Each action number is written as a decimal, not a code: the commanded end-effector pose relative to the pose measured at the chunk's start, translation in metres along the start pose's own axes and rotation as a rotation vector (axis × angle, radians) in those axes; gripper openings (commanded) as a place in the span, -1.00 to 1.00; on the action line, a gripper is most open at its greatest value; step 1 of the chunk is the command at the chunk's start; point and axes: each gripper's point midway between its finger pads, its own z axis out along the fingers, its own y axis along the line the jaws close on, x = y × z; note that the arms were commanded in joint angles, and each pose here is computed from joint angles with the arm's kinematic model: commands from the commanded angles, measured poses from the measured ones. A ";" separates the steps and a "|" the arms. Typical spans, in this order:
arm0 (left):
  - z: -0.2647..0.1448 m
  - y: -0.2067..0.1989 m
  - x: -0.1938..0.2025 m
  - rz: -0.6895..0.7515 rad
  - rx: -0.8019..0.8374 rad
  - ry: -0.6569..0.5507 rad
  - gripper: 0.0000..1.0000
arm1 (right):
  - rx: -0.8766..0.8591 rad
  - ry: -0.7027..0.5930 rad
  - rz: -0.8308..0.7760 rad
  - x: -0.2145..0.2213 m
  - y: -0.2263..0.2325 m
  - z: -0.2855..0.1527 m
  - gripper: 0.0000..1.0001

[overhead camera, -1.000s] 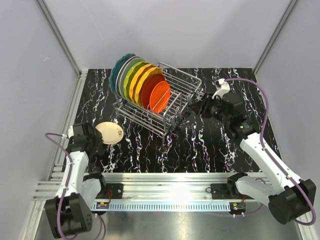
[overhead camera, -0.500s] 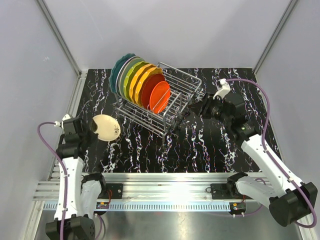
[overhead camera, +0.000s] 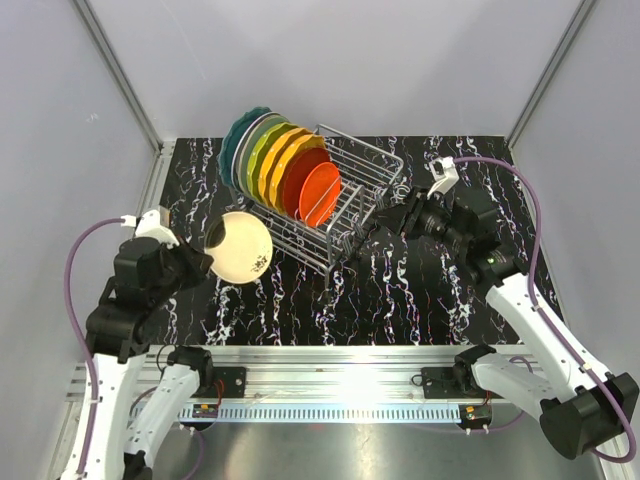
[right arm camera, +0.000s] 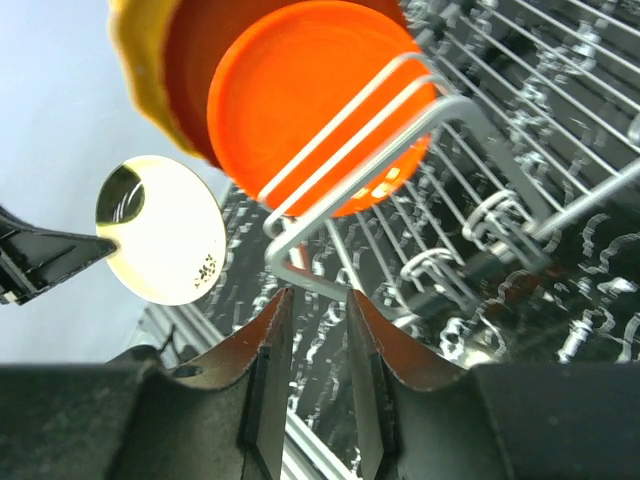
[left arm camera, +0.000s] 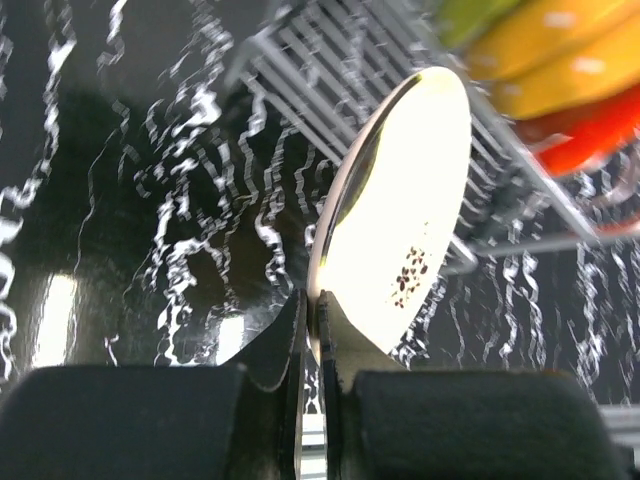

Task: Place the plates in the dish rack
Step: Insert the plate into the dish rack

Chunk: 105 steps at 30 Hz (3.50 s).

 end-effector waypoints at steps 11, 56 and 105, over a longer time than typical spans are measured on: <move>-0.047 -0.084 -0.058 0.237 0.337 -0.072 -1.00 | -0.351 -0.088 -0.025 -0.033 0.073 -0.006 -0.31; 0.044 -0.255 -0.110 0.736 0.005 -0.319 -1.00 | 0.208 -0.145 -0.014 -0.063 -0.021 0.018 -0.18; 0.080 -0.244 -0.060 0.901 -0.180 -0.299 -0.50 | 0.228 -0.113 -0.023 -0.047 -0.032 0.017 -0.21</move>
